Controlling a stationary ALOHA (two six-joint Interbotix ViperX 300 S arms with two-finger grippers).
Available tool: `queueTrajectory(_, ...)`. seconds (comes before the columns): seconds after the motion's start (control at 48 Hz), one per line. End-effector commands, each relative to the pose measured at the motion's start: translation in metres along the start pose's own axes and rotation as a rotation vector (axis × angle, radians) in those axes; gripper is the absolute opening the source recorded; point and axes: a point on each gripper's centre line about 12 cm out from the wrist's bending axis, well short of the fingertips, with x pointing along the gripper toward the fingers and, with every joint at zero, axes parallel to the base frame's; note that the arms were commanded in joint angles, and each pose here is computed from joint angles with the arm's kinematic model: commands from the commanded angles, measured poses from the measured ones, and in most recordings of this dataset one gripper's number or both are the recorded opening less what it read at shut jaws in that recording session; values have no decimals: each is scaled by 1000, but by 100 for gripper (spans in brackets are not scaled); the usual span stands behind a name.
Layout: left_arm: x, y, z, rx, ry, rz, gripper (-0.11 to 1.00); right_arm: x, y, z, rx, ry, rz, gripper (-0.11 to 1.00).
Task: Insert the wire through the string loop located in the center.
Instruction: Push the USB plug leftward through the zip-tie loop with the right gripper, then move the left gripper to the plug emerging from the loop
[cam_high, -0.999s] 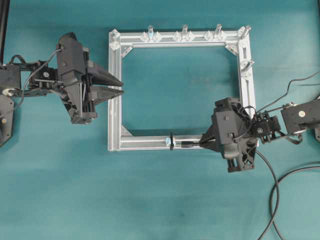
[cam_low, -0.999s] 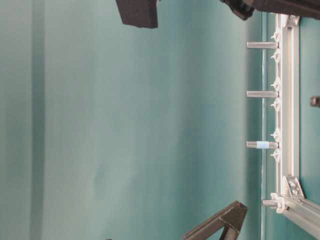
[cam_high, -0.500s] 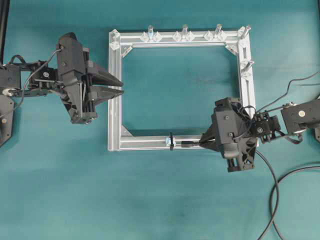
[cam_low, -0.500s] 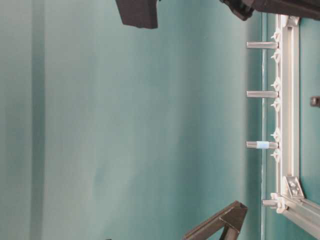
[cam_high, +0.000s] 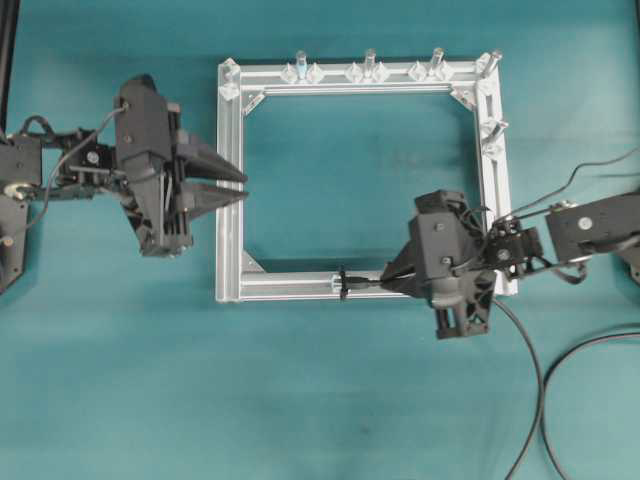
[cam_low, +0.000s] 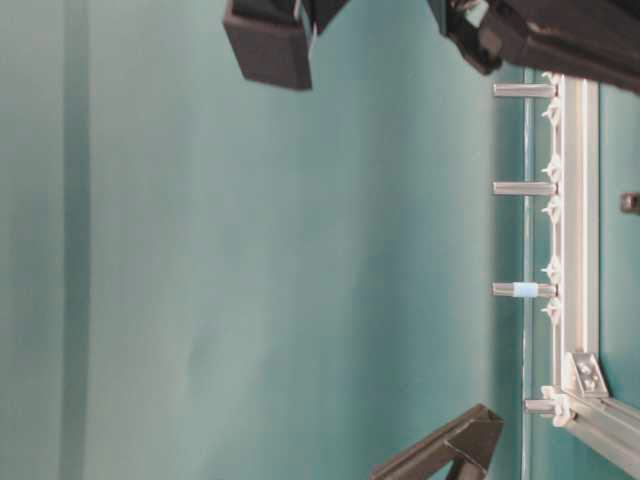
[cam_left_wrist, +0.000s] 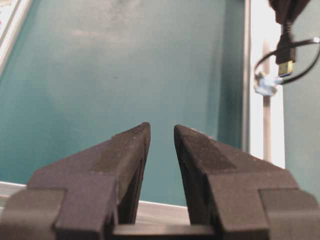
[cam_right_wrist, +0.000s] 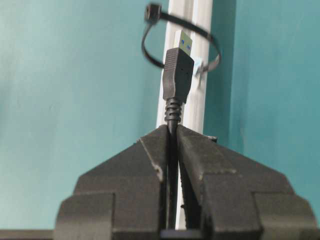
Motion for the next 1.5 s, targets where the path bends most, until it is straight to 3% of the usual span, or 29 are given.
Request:
queueTrajectory(0.0,-1,-5,9,9,-27,-16,30,3,2,15,-4,-37,8,7)
queueTrajectory(0.687,0,-18,10,30,-29,-52,30,28,3,35,-6,-59,7,7)
queueTrajectory(0.895,6,-29,6,49,42,-77,31,28,3,35,-4,-58,7,7)
queueTrajectory(1.02,19,-37,7,64,106,-92,43,28,2,34,-3,-57,5,7)
queueTrajectory(1.228,50,-50,16,79,168,-109,87,28,3,34,-4,-56,6,7)
queueTrajectory(1.478,77,-65,22,95,194,-129,91,28,3,33,-6,-53,6,7)
